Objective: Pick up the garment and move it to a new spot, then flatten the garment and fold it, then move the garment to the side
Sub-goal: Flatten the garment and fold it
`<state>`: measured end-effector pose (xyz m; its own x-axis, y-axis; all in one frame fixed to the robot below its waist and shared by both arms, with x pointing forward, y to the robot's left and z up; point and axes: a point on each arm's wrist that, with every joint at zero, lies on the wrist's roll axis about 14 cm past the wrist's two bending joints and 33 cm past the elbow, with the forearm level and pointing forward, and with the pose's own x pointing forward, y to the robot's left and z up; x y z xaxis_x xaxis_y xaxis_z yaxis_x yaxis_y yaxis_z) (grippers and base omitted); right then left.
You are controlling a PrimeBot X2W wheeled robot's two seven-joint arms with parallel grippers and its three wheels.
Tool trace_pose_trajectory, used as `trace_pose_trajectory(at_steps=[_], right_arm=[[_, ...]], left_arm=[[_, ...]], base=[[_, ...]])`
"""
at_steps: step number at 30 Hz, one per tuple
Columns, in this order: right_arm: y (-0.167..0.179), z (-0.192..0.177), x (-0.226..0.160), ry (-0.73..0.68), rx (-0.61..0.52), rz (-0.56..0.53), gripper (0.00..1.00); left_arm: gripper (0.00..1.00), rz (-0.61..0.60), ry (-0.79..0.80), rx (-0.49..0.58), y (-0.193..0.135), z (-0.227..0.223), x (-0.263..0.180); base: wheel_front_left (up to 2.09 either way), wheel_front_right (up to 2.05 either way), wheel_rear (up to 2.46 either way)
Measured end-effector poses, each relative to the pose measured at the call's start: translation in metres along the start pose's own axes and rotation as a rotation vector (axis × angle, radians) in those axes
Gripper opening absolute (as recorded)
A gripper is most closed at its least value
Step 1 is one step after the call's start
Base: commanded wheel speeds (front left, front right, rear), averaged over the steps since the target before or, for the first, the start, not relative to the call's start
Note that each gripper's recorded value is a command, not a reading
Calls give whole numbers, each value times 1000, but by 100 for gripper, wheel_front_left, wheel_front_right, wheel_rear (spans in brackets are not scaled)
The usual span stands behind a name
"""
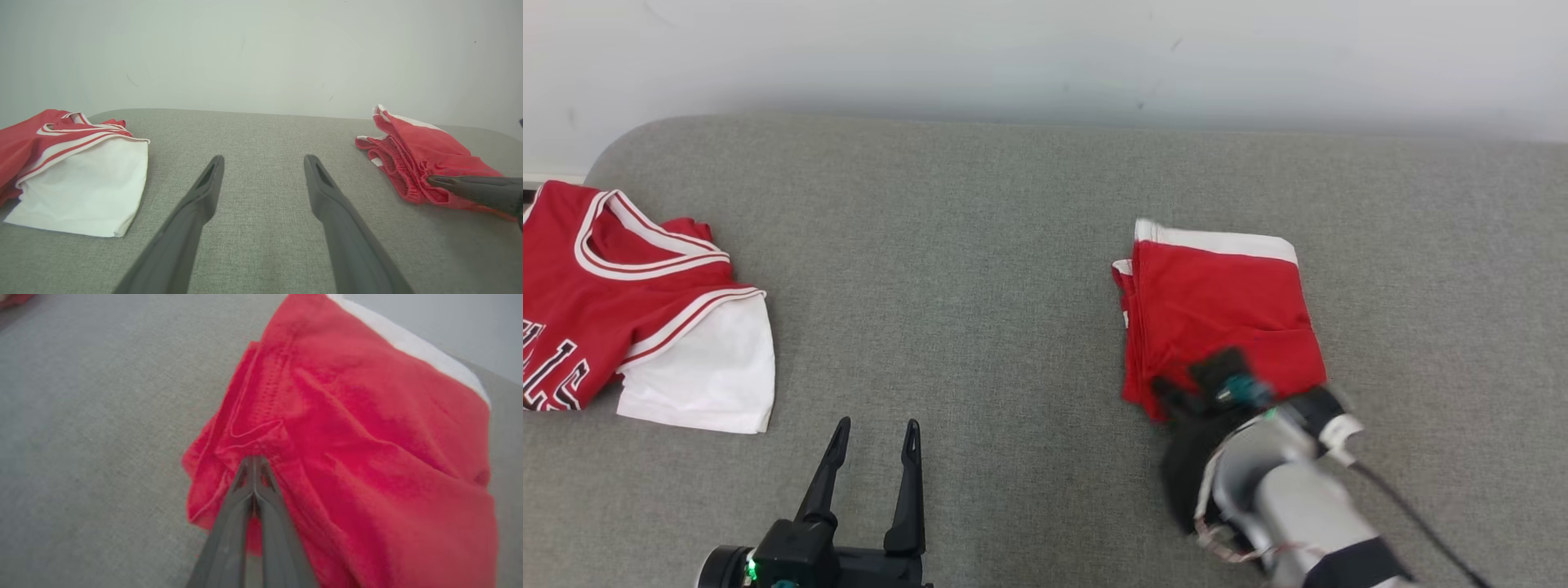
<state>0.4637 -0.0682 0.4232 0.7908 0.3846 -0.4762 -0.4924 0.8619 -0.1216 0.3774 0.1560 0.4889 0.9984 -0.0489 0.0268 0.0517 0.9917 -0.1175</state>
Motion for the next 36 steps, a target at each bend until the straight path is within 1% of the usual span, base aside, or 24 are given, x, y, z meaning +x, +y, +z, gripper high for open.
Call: trace_pose_trajectory(at_steps=[3, 5, 7, 8, 9, 10, 11, 12, 14, 17, 19, 23, 27, 29, 31, 33, 36], right_arm=[[42, -1, -2, -2, -6, 101, 0], [69, 7, -5, -28, 23, 167, 0], [91, 14, -11, -52, 64, 227, 0], [103, 21, -17, -82, 126, 263, 0], [106, 25, -20, -100, 154, 272, 9], [105, 30, -22, -120, 171, 272, 10], [98, 35, -23, -141, 171, 256, 2], [88, 40, -24, -162, 162, 230, 0], [58, 46, -26, -190, 139, 154, 0], [8, 46, -30, -188, 77, 24, 0], [-15, 45, -31, -180, 55, -39, 0], [-37, 36, -25, -136, 15, -95, 0], [-42, 18, -12, -58, -54, -92, 0], [-34, 6, -5, -5, -82, -63, 0], [-18, -5, 1, 33, -93, -14, 0], [3, -8, 3, 43, -103, 43, 0], [33, -16, -2, 63, -106, 124, 0]], left_arm=[[100, -2, -3, -3, -1, 1, 0], [100, -2, -7, -4, -1, 2, -1], [100, -1, -12, -4, -1, 4, -2], [100, 1, -17, -3, -1, 6, -2], [100, 1, -20, -3, -1, 7, -2], [100, 2, -22, -3, -1, 7, -2], [100, 1, -23, -4, -1, 8, -3], [100, 1, -24, -4, -1, 8, -3], [100, 0, -28, -4, -2, 9, -3], [100, -7, -30, -6, -4, 10, -3], [100, -13, -29, -9, -6, 10, -4], [100, 0, -24, -15, -3, 8, -6], [100, 26, -7, -15, 5, 3, -7], [100, 35, -1, -14, 8, 1, -8], [100, 44, 2, -12, 11, 0, -8], [100, 52, 3, -10, 13, 0, -9], [100, 57, 1, -10, 14, 1, -11]], base=[[0, 0, 0], [0, 0, 0], [0, 0, 0], [0, 0, 0], [0, 0, 0], [0, 0, 0], [0, 0, 0], [0, 0, 0], [0, 0, 0], [0, 0, 0], [0, 0, 0], [0, 0, 0], [0, 0, 0], [0, 0, 0], [0, 0, 0], [0, 0, 0], [0, 0, 0]])
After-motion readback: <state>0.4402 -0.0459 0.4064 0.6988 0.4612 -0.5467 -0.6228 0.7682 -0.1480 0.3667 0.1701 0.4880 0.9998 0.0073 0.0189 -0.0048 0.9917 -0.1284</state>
